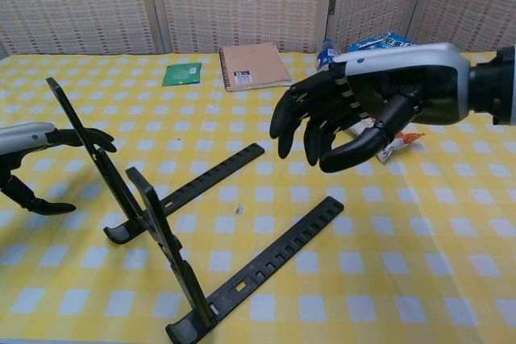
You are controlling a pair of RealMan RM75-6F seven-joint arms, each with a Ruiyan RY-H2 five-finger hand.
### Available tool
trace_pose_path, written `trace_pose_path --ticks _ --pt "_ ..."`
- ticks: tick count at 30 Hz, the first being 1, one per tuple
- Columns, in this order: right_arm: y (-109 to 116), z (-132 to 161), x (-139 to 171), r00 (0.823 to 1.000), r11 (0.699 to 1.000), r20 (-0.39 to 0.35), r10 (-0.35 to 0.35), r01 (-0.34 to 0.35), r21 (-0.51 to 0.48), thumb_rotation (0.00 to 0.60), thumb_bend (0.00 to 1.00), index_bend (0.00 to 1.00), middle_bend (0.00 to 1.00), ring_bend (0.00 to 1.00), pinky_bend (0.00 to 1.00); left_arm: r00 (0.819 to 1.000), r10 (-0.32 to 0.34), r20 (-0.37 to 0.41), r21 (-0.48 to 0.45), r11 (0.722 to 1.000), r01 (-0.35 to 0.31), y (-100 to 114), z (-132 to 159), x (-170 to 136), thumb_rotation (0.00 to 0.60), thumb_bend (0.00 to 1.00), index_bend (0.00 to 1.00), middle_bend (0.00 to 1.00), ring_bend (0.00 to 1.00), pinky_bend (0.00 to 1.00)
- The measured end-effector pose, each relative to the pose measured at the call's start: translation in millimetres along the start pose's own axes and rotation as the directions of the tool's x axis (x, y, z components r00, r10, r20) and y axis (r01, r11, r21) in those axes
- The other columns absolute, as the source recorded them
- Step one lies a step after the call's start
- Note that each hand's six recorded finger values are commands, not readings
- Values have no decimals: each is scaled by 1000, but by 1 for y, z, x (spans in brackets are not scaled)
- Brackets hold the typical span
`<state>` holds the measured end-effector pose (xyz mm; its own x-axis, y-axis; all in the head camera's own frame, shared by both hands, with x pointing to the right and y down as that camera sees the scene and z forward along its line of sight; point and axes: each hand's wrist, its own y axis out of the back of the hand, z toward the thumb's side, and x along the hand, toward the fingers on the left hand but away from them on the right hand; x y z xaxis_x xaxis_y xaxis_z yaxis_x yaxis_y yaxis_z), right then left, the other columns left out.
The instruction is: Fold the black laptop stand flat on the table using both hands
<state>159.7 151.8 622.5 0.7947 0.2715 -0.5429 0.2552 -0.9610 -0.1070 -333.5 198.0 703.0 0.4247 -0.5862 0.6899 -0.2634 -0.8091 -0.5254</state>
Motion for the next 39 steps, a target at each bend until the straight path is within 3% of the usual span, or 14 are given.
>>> trace_pose_path --ticks 6,12,20,39 --pt "17 -9 20 990 991 52 -130 128 28 510 158 248 242 265 204 999 -28 28 -29 999 29 -11 9 8 600 291 311 130 85 6" --pt "27 -9 25 980 981 51 -191 188 54 515 157 247 236 261 200 998 -38 56 -137 990 45 -16 20 14 600 297 353 157 103 34" --pt "26 -14 27 977 979 68 -201 197 57 519 158 247 227 251 200 994 -51 97 -289 954 77 -20 32 23 600 315 446 202 133 52" --pt "24 -24 29 978 981 78 -194 192 28 521 158 247 217 244 200 995 -24 93 -238 970 46 -21 24 24 600 341 522 228 146 52"
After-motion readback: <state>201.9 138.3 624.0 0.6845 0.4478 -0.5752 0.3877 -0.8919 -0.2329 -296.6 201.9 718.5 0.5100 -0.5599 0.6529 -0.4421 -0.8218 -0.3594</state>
